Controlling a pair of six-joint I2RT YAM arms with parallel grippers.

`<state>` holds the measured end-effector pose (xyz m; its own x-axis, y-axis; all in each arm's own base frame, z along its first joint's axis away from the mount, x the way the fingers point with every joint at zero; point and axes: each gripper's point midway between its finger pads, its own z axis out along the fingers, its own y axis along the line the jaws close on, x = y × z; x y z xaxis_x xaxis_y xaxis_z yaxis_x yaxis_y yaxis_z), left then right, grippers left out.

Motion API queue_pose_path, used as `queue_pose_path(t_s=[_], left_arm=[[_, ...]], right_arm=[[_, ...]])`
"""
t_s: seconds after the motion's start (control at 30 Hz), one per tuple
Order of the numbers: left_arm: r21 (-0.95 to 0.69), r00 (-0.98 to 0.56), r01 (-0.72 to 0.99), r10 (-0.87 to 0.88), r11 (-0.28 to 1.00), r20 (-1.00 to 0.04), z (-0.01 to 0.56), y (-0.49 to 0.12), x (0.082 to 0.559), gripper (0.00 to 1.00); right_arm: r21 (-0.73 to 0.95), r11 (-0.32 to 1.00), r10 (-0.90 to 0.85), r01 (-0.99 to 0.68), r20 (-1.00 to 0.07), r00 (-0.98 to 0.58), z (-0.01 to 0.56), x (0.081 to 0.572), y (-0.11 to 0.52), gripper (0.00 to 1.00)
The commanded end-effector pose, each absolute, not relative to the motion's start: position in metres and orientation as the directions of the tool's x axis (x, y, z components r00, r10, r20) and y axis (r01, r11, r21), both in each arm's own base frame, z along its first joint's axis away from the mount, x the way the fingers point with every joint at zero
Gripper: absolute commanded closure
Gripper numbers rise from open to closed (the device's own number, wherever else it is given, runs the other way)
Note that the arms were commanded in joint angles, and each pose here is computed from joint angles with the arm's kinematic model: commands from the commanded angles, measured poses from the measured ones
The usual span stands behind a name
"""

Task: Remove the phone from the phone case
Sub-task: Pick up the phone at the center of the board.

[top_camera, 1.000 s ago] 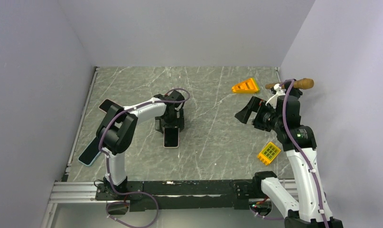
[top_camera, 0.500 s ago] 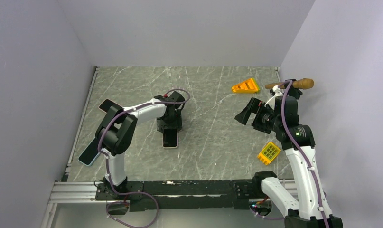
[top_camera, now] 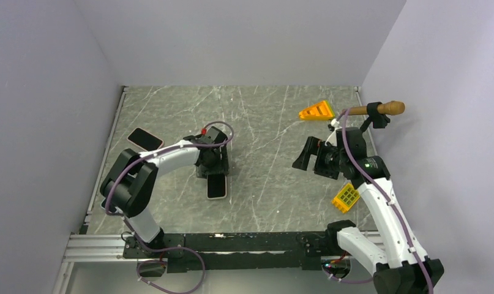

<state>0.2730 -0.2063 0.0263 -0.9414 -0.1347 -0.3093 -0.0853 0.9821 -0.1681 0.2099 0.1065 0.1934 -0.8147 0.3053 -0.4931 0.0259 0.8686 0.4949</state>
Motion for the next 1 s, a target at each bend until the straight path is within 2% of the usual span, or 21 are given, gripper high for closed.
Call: queue_pose_path(t_s=[0.0,0.23,0.4,0.57,0.7,0.83,0.97], left_arm=[[-0.306,-0.915,-0.105,-0.212,0.946,-0.342,0.064,-0.219,0.269,1.0],[-0.488,-0.865,-0.168,-0.366,0.856,-0.344,0.112,-0.23,0.262,1.0],[-0.664,-0.848,-0.202,-0.467,0.72,-0.249,0.132,-0.247,0.249,1.0],[-0.719,-0.842,-0.23,-0.504,0.656,-0.191,0.146,-0.252,0.241,1.0],[-0.722,-0.838,-0.263,-0.522,0.64,-0.158,0.151,-0.249,0.234,1.0],[-0.735,-0.842,-0.268,-0.522,0.622,-0.135,0.154,-0.25,0.229,1.0],[-0.734,-0.844,-0.267,-0.52,0.625,-0.135,0.154,-0.249,0.228,1.0]], right_arm=[[0.49,0.872,0.285,0.006,-0.498,-0.819,0.182,0.218,0.12,0.0],[0.5,0.865,0.233,-0.035,-0.463,-0.855,0.159,0.218,0.152,0.0],[0.48,0.868,0.14,-0.124,-0.477,-0.868,0.15,0.213,0.192,0.0],[0.534,0.793,0.045,-0.293,-0.531,-0.846,0.158,0.195,0.255,0.03],[0.582,0.703,-0.011,-0.409,-0.565,-0.825,0.164,0.178,0.298,0.13],[0.551,0.695,-0.069,-0.462,-0.588,-0.806,0.16,0.167,0.323,0.23],[0.562,0.678,-0.08,-0.473,-0.584,-0.808,0.156,0.16,0.338,0.45]])
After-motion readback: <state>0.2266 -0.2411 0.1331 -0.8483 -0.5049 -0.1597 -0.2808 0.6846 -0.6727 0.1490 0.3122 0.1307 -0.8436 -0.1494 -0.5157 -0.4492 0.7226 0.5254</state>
